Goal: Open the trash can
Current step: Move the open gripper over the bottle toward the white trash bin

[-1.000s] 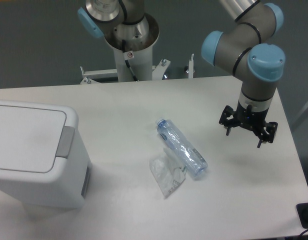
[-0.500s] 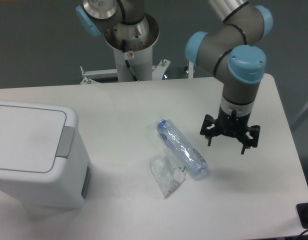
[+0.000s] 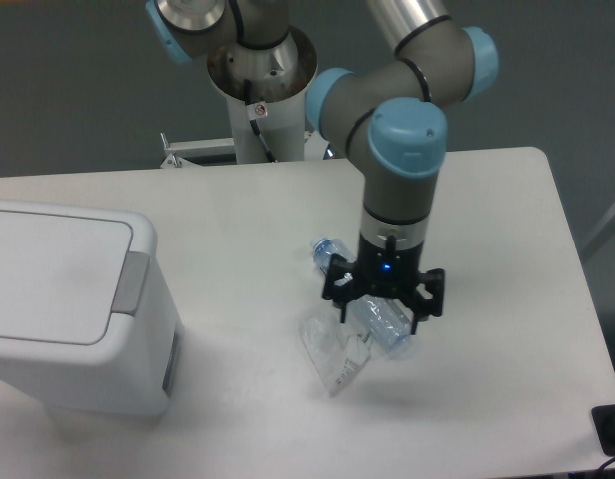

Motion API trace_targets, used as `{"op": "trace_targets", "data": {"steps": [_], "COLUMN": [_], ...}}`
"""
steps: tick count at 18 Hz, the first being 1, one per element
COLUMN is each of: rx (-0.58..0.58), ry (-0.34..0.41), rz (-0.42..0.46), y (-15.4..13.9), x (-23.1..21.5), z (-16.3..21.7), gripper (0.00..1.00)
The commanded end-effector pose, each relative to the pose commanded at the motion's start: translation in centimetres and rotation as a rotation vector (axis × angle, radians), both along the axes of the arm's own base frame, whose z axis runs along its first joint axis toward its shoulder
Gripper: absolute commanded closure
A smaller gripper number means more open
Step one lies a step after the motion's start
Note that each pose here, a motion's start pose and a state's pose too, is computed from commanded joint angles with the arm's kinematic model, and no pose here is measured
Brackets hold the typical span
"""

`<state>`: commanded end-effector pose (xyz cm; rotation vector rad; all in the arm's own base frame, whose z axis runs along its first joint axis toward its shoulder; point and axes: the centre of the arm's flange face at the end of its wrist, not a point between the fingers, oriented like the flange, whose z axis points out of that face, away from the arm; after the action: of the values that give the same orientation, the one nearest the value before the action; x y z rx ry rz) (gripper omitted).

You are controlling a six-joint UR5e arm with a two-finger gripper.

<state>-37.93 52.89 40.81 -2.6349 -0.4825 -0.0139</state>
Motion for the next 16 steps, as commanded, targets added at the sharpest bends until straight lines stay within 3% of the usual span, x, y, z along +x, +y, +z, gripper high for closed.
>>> {"op": "trace_targets", "data": {"steps": [5,9,16], "rx": [0.132,0.207,0.188], "ry": [-0.085,-0.122,-0.156], "rz": [0.03,-0.015,-0.079], "y": [3.4,3.6,4.6], "x": [4.4,8.1,13.0], "z": [4.8,7.9,6.9], "gripper": [0.0,0.0,0.0]}}
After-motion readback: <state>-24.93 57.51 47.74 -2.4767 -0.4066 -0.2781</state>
